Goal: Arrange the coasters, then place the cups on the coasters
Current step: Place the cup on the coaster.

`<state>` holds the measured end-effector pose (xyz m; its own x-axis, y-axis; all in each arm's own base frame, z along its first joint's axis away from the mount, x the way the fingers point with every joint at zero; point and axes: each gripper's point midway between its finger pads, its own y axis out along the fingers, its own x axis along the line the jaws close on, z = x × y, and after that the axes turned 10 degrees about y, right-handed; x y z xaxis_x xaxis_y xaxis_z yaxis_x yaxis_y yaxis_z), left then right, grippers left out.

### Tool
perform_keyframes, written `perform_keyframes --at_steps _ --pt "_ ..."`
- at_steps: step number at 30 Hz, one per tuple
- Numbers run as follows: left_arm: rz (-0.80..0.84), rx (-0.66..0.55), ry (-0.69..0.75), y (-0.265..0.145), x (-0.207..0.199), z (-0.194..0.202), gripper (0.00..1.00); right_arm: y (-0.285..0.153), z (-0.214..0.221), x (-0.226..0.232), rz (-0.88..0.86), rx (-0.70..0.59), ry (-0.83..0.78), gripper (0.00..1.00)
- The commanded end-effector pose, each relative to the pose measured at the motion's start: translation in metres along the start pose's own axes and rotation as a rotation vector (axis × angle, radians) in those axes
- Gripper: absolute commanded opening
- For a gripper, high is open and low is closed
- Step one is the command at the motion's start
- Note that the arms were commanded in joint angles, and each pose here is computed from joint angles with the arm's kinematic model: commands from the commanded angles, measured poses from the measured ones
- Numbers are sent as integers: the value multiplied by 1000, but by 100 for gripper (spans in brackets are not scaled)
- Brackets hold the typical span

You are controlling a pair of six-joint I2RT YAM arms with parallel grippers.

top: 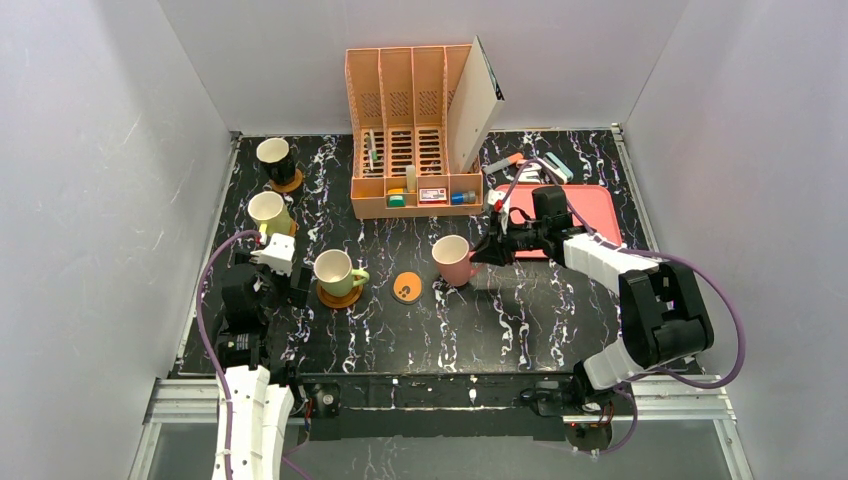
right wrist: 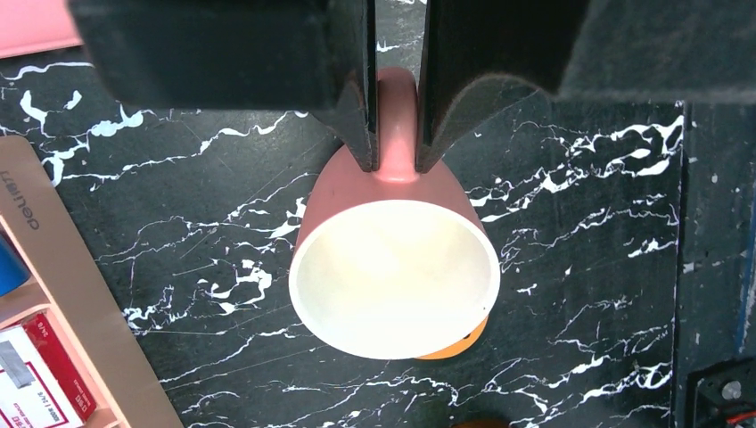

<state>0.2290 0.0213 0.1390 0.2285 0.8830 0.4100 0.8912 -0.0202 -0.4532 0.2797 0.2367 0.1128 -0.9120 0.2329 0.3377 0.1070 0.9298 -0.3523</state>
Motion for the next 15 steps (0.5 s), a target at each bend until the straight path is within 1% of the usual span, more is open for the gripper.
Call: perform_keyframes --at_steps 1,6,9,11,15 --pt "-14 -12 -5 -3 5 -7 98 1 -12 0 -34 -10 -118 1" --pt "-13 -14 -4 -3 5 -7 98 1 3 -2 -42 51 -116 1" --pt "-12 -14 -5 -3 5 -7 98 0 1 -2 -44 62 -122 2" --pt "-13 -13 -5 -3 5 -7 98 -2 0 -1 -39 65 -134 9" --pt "-14 -13 -5 -3 5 -7 98 -4 1 -3 -23 80 -150 14"
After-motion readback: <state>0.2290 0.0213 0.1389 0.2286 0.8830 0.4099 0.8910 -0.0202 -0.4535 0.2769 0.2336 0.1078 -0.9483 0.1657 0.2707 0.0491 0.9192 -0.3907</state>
